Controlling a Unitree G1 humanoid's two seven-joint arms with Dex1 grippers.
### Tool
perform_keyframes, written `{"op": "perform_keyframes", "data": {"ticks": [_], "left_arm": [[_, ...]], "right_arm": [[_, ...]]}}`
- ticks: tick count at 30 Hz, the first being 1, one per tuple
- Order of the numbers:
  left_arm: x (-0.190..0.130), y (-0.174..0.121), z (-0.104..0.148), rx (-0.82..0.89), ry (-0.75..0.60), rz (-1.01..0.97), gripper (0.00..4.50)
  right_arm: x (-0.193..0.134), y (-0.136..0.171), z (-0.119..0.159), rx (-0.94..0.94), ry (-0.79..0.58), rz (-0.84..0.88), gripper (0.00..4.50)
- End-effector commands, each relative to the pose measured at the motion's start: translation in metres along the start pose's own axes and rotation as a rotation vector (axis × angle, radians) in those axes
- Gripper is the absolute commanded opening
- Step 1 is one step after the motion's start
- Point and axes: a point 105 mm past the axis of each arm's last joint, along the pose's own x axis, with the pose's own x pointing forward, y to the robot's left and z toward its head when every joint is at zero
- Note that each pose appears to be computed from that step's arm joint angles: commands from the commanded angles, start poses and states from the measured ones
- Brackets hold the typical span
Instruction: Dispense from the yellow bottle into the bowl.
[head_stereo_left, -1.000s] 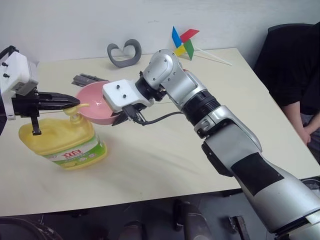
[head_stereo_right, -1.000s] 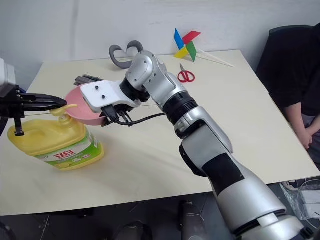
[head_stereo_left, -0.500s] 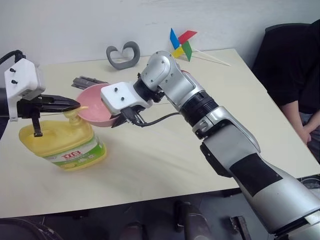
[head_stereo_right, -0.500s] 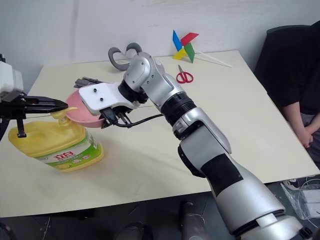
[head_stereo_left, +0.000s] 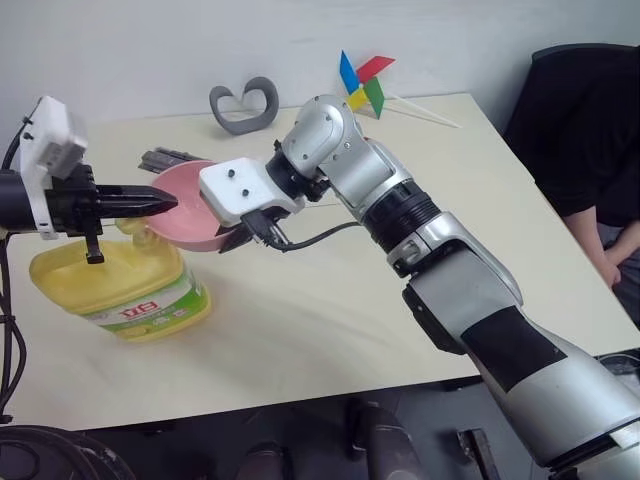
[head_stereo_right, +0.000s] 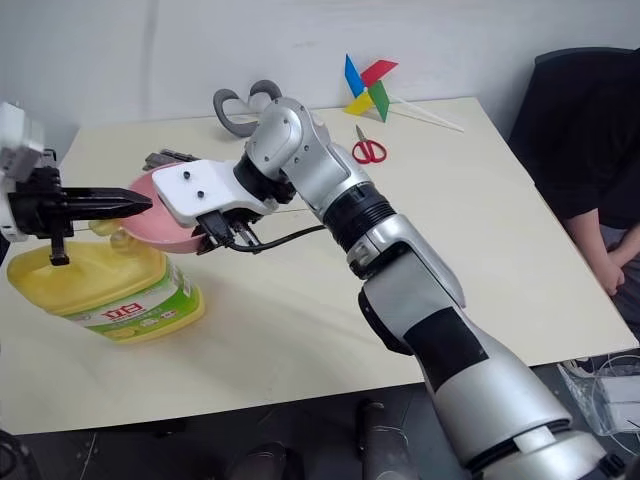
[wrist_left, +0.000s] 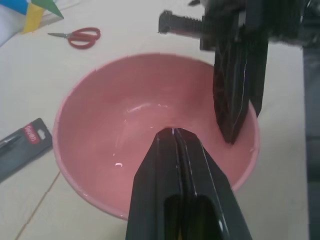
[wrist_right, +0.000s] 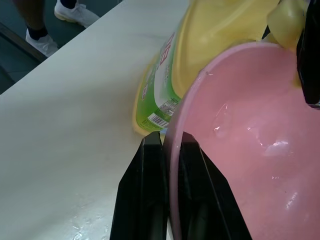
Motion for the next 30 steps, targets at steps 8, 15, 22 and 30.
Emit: {"op": "perform_keyframes", "data": {"ticks": [8,15,22,30], "left_arm": [[-0.053,-0.022,0.070,0.073,-0.147,0.043,2.68],[-0.067,-0.060,0.080,0.055,-0.083,-0.014,4.45],[-0.069,-0.100,0.042,-0.038,0.111,-0.053,4.45],[-0.071,-0.120,0.012,-0.063,0.234,-0.048,4.45]], "right_arm": [[-0.020,0.021,0.015,-0.008,-0.114,-0.007,0.00],[-0.038,0.044,-0.027,0.083,-0.041,-0.123,0.00],[-0.047,0.093,-0.079,0.172,0.078,-0.187,0.00],[-0.034,0.130,-0.116,0.320,0.137,-0.296,0.00]]}}
